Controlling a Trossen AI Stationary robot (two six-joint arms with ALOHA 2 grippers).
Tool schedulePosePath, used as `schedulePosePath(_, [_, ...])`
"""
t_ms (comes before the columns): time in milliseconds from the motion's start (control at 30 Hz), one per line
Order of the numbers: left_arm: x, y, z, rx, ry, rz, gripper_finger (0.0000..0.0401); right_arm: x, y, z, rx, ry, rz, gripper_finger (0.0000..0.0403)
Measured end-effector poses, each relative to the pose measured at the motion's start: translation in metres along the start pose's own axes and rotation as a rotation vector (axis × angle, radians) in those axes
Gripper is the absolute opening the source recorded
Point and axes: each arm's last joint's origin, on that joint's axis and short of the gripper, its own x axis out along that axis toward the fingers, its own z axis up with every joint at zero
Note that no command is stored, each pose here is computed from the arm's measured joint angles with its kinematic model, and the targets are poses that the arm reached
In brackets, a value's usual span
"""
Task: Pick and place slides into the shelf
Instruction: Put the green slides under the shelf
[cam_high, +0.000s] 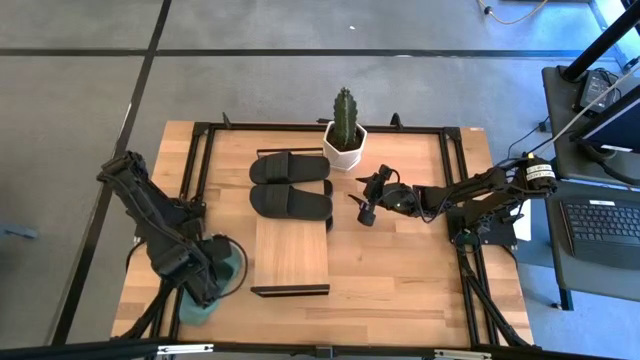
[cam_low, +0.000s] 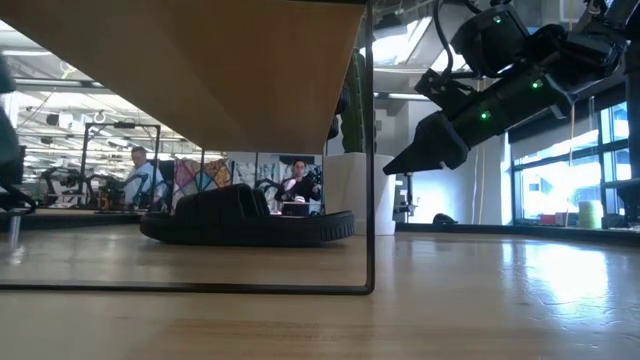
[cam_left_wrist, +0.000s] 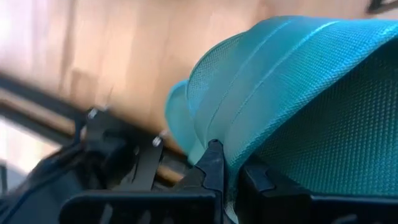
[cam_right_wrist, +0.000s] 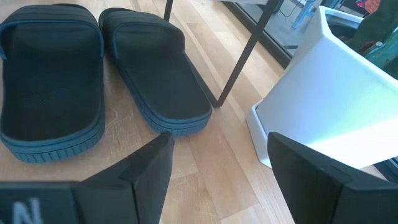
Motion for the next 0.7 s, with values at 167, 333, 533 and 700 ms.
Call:
schedulePosePath(167, [-0.012,-0.001,0.002,-0.051,-0.024,-0.053,0.0004,0.0,0.0,0.0,0.0,0.0,0.0,0.0259])
schedulePosePath(333, [-0.016,-0.001,0.001,-0.053,-0.014,-0.065,0.0004,0.0,0.0,0.0,-0.001,0.001,0.0,0.0259])
schedulePosePath(533, [-0.016,-0.002,-0.001,-0.113,0.057,-0.085,0.0003,0.0,0.0,0.0,-0.002,0.003,0.001,0.0259])
schedulePosePath(700, [-0.017,-0.003,-0.004,-0.147,0.182,-0.119,0.0003,0.0,0.0,0.0,-0.002,0.003,0.001,0.0259])
